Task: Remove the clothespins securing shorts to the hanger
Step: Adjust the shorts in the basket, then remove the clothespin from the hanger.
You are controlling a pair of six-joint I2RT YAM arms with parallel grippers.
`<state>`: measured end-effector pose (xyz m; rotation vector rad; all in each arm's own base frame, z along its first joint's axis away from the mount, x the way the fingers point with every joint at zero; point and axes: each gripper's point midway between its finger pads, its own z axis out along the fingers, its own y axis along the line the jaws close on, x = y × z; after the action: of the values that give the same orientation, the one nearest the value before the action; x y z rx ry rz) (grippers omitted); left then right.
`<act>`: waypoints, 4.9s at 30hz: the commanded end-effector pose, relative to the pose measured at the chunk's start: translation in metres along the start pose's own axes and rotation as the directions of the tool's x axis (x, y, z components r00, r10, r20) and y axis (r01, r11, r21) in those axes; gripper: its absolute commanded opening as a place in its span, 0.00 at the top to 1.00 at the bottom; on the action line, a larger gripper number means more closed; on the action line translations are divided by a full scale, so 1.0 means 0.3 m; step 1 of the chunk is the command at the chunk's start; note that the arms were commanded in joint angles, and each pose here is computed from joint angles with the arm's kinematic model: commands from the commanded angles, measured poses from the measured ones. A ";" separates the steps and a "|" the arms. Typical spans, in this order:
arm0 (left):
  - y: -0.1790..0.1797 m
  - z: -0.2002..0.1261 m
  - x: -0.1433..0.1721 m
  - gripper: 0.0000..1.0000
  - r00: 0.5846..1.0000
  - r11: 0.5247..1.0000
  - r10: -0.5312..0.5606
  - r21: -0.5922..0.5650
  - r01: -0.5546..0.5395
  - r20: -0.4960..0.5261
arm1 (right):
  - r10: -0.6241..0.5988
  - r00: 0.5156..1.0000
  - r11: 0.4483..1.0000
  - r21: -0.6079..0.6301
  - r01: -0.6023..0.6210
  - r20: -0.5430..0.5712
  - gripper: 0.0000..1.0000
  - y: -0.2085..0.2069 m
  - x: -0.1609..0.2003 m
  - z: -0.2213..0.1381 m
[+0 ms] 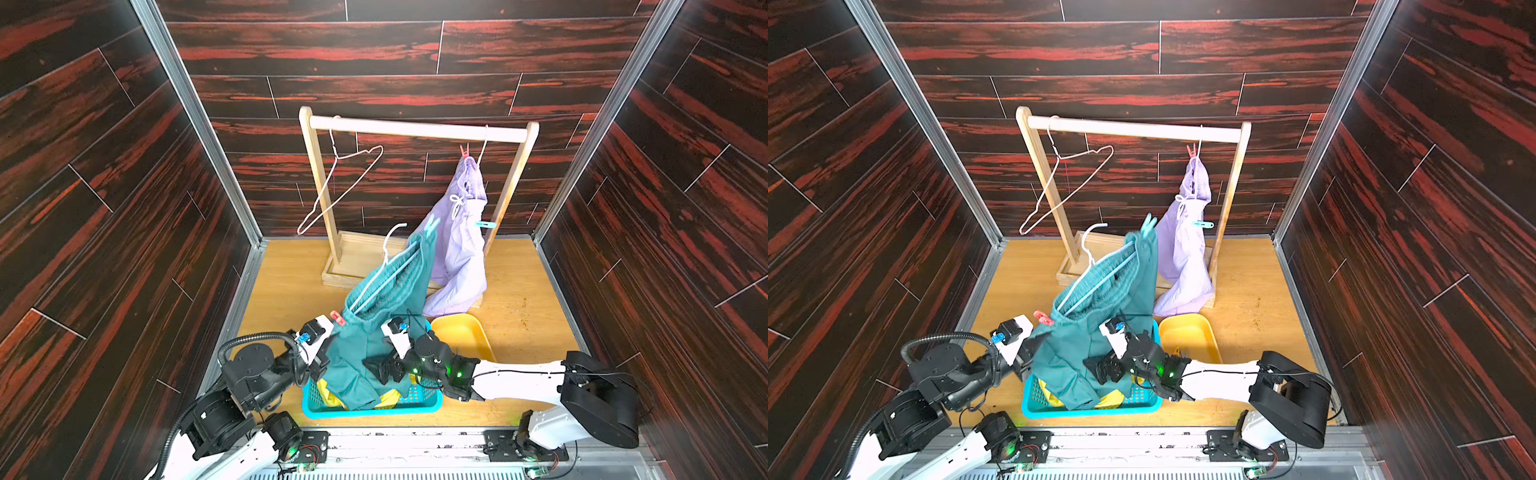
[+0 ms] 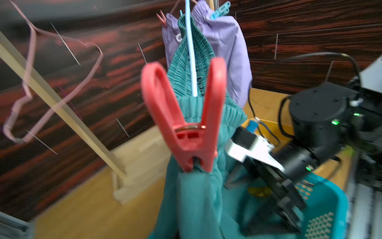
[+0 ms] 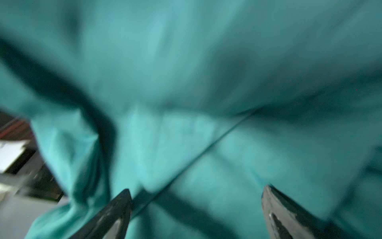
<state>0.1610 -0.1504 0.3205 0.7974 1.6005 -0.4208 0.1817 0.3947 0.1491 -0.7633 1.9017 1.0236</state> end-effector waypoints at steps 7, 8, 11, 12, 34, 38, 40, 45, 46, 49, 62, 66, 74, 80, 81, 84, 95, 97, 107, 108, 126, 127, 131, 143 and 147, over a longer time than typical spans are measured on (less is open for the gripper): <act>-0.070 -0.070 0.039 1.00 0.965 0.962 -0.246 0.100 0.254 -0.087 | -0.042 0.992 0.997 -0.057 0.048 0.116 0.02 0.027 -0.053 -0.125; -0.066 -0.076 0.039 1.00 0.965 0.962 -0.249 0.093 0.256 -0.085 | -0.057 0.989 0.996 -0.055 0.065 0.134 0.02 0.032 -0.072 -0.159; -0.053 -0.090 0.041 1.00 0.967 0.966 -0.243 0.072 0.249 -0.078 | -0.097 0.982 0.995 -0.020 0.102 0.159 0.02 0.032 -0.142 -0.270; -0.050 -0.097 0.039 1.00 0.968 0.967 -0.241 0.067 0.246 -0.073 | -0.100 0.981 0.995 -0.002 0.102 0.167 0.02 0.021 -0.175 -0.311; -0.036 -0.069 -0.021 1.00 0.986 0.984 -0.166 0.067 0.164 0.022 | 0.108 0.963 0.958 -0.283 -0.036 0.246 0.01 -0.154 -0.900 -0.556; -0.045 -0.030 -0.044 1.00 0.986 0.984 -0.160 0.089 0.156 0.050 | 0.143 0.957 0.961 -0.267 -0.073 0.253 0.02 -0.227 -0.913 -0.556; -0.052 -0.011 -0.041 1.00 0.987 0.983 -0.155 0.101 0.151 0.036 | 0.146 0.954 0.962 -0.261 -0.077 0.260 0.02 -0.253 -0.918 -0.567; -0.053 -0.009 -0.044 1.00 0.986 0.985 -0.150 0.102 0.142 0.069 | 0.174 0.947 0.951 -0.296 -0.091 0.269 0.02 -0.324 -0.943 -0.604; -0.049 -0.013 -0.049 1.00 0.986 0.985 -0.149 0.097 0.141 0.081 | 0.170 0.948 0.950 -0.302 -0.084 0.269 0.02 -0.330 -0.948 -0.605; -0.040 -0.022 -0.057 1.00 0.986 0.988 -0.139 0.082 0.132 0.093 | 0.150 0.955 0.956 -0.282 -0.075 0.257 0.02 -0.358 -0.961 -0.590; -0.083 -0.057 -0.101 1.00 0.986 0.974 -0.157 0.170 0.146 0.050 | 0.089 0.955 0.947 -0.321 0.007 0.283 0.02 -0.385 -1.029 -0.569; -0.085 -0.082 -0.113 1.00 0.985 0.972 -0.163 0.179 0.150 0.062 | 0.069 0.955 0.939 -0.341 0.036 0.289 0.01 -0.356 -1.026 -0.582; -0.104 -0.113 -0.144 1.00 0.980 0.965 -0.171 0.219 0.147 0.099 | 0.041 0.955 0.933 -0.353 0.068 0.293 0.02 -0.321 -1.009 -0.604; -0.102 -0.120 -0.155 1.00 0.982 0.967 -0.158 0.218 0.133 0.101 | 0.027 0.953 0.908 -0.406 0.102 0.300 0.03 -0.282 -1.006 -0.614; -0.103 -0.123 -0.160 1.00 0.982 0.967 -0.156 0.220 0.130 0.104 | 0.023 0.952 0.905 -0.411 0.109 0.304 0.04 -0.276 -1.004 -0.616; -0.107 -0.122 -0.144 1.00 0.986 0.966 -0.149 0.222 0.128 0.077 | 0.004 0.950 0.892 -0.430 0.137 0.311 0.06 -0.250 -1.003 -0.626; -0.116 -0.140 -0.168 1.00 0.988 0.964 -0.131 0.245 0.108 0.079 | -0.046 0.940 0.839 -0.498 0.220 0.338 0.15 -0.173 -1.046 -0.657; -0.118 -0.150 -0.180 1.00 0.987 0.963 -0.131 0.251 0.102 0.098 | -0.051 0.940 0.836 -0.501 0.225 0.337 0.16 -0.171 -1.046 -0.656; -0.135 -0.178 -0.213 1.00 0.982 0.955 -0.127 0.285 0.083 0.139 | -0.071 0.942 0.828 -0.508 0.238 0.328 0.20 -0.162 -1.043 -0.654; -0.135 -0.179 -0.216 1.00 0.982 0.955 -0.125 0.286 0.080 0.143 | -0.073 0.942 0.825 -0.511 0.241 0.327 0.20 -0.158 -1.045 -0.654; -0.131 -0.168 -0.220 1.00 0.986 0.958 -0.104 0.279 0.063 0.133 | -0.080 0.943 0.800 -0.544 0.253 0.322 0.55 -0.133 -1.041 -0.653; -0.131 -0.168 -0.221 1.00 0.986 0.958 -0.104 0.279 0.064 0.133 | -0.082 0.943 0.799 -0.544 0.255 0.323 0.58 -0.132 -1.041 -0.652; -0.128 -0.166 -0.223 1.00 0.985 0.960 -0.102 0.274 0.062 0.137 | -0.081 0.944 0.799 -0.545 0.254 0.320 0.70 -0.134 -1.039 -0.646; -0.135 -0.121 -0.196 1.00 0.993 0.957 -0.085 0.283 0.059 0.079 | -0.086 0.947 0.800 -0.545 0.252 0.311 1.00 -0.135 -1.045 -0.633; -0.133 -0.124 -0.192 1.00 0.994 0.959 -0.085 0.278 0.061 0.075 | -0.089 0.949 0.805 -0.538 0.248 0.303 1.00 -0.141 -1.048 -0.628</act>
<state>0.1127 -0.1694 0.3535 0.9249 1.5936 -0.7261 0.2905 0.2464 0.4668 -1.0309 1.2732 1.5385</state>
